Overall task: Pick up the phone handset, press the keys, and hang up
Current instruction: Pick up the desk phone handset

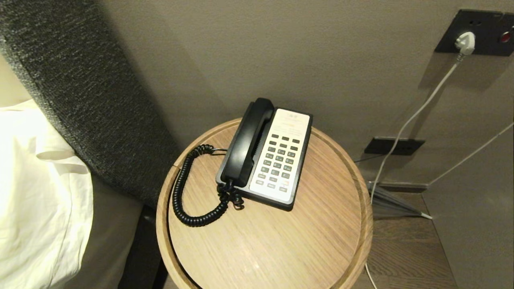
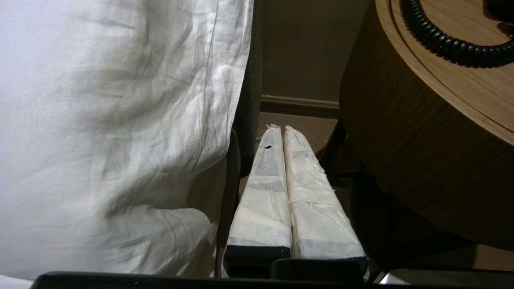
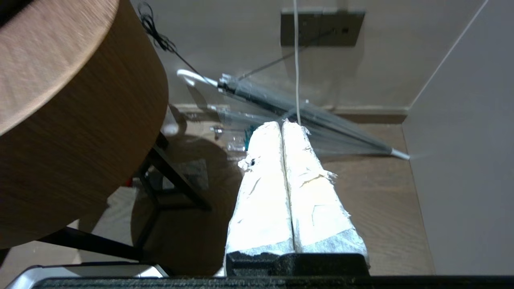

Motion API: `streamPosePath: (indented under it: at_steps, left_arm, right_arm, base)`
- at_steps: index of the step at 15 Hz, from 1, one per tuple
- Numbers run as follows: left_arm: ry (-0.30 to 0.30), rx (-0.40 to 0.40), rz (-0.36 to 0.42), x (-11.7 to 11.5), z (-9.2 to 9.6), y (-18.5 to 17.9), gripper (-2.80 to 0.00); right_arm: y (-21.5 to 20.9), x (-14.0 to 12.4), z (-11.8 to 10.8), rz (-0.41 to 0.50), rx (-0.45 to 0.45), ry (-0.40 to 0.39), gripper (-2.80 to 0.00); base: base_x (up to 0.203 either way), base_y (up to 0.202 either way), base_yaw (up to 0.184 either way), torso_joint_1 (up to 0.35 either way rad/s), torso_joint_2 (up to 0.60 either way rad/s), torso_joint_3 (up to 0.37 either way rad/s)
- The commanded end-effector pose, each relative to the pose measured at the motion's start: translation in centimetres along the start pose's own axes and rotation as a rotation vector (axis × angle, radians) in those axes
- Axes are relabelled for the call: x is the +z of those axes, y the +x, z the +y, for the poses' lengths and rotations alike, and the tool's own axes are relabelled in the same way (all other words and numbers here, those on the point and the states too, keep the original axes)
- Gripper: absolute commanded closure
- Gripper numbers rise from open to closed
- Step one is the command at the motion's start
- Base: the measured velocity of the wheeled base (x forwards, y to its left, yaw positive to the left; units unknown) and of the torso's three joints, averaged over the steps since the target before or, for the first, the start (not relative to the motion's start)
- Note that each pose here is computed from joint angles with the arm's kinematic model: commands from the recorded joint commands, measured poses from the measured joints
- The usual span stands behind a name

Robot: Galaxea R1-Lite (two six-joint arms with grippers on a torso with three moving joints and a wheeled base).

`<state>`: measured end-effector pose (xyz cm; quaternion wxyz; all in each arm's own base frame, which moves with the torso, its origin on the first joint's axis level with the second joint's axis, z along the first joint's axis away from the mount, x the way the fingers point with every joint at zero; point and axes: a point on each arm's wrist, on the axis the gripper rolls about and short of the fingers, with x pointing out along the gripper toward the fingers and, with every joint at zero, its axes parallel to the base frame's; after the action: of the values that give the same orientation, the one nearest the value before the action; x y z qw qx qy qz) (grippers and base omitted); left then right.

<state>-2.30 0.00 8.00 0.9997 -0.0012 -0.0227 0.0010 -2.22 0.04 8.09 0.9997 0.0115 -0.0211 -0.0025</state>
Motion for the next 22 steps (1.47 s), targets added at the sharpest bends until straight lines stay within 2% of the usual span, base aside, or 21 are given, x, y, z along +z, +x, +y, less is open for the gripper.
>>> streamPosePath:
  at_steps: [1,7,15,16,17,19,20,22]
  left_arm:
    - [-0.001,0.001,0.021,-0.6,0.0,0.1,0.0]
    - [-0.002,-0.001,0.019,-0.5,0.0,0.1,0.0]
    - [0.024,0.005,0.023,-0.3,0.0,0.0,0.0]
    - [0.031,-0.003,0.008,0.8,0.0,-0.2,0.0]
    - [0.035,-0.028,0.003,2.9,-0.1,-0.5,0.0]
    - [0.038,-0.113,0.018,9.1,-0.3,-0.7,0.0]
    - [0.034,-0.153,0.079,11.6,-0.4,0.5,0.0]
    - [0.017,-0.228,0.211,16.6,-0.5,5.6,0.0]
  right_arm:
    - [0.1,-0.6,0.0,0.019,0.0,0.0,0.0]
    - [0.1,-0.6,0.0,0.019,0.0,0.001,0.0]
    - [0.1,-0.6,0.0,0.02,0.0,0.0,0.0]
    - [0.1,-0.6,0.0,0.021,0.0,0.001,0.0]
    - [0.1,-0.6,0.0,0.019,0.0,0.001,0.0]
    - [0.1,-0.6,0.0,0.02,0.0,0.0,0.0]
    - [0.1,-0.6,0.0,0.019,0.0,0.0,0.0]
    - [0.1,-0.6,0.0,0.019,0.0,0.0,0.0]
  base:
    - [0.0,0.0,0.0,0.007,0.0,-0.193]
    - [0.0,0.0,0.0,0.001,0.0,-0.177]
    - [0.0,0.0,0.0,0.001,0.0,-0.012]
    - [0.0,0.0,0.0,0.0,0.0,0.0]
    - [0.0,0.0,0.0,0.0,0.0,0.0]
    - [0.0,0.0,0.0,0.0,0.0,0.0]
    - [0.0,0.0,0.0,0.0,0.0,0.0]
    - [0.0,0.0,0.0,0.0,0.0,0.0]
